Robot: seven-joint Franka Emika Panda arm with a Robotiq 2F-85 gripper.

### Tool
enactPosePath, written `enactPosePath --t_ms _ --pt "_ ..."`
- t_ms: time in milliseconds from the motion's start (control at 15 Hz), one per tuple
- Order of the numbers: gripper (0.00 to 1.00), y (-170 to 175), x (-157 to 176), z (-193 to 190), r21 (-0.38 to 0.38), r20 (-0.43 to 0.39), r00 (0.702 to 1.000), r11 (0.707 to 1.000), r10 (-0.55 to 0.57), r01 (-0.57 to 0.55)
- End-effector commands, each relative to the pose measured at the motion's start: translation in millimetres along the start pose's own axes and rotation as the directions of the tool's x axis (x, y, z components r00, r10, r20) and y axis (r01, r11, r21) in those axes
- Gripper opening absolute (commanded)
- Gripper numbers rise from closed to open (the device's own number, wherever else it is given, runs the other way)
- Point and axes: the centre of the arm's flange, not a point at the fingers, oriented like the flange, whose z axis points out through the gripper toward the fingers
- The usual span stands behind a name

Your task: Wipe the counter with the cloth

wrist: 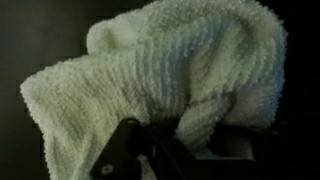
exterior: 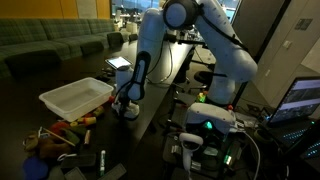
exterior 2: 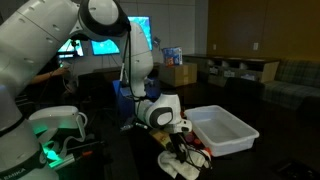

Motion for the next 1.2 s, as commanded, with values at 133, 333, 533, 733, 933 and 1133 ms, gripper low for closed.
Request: enactPosePath --t_ms 133,333,533,733,933,1133 --pt "0.0 49.3 -2.0 13.7 -0.04 0.031 0.991 0.991 0.129 -0.128" --pt "0.0 77.0 1.4 18.5 -0.064 0.04 0.981 0.98 0.191 -0.188" --pt "0.0 100.8 15.5 26.4 -0.087 0.037 0.969 0.967 0.243 -0.239" --pt "0.0 112.3 39.7 32.6 -0.097 0.016 0.958 0.954 0.285 -0.283" --pt "0.01 113.8 65.5 37.1 -0.09 -0.001 0.95 0.946 0.313 -0.312" --pt "0.0 108.1 85.3 38.5 -0.074 -0.009 0.942 0.939 0.336 -0.336"
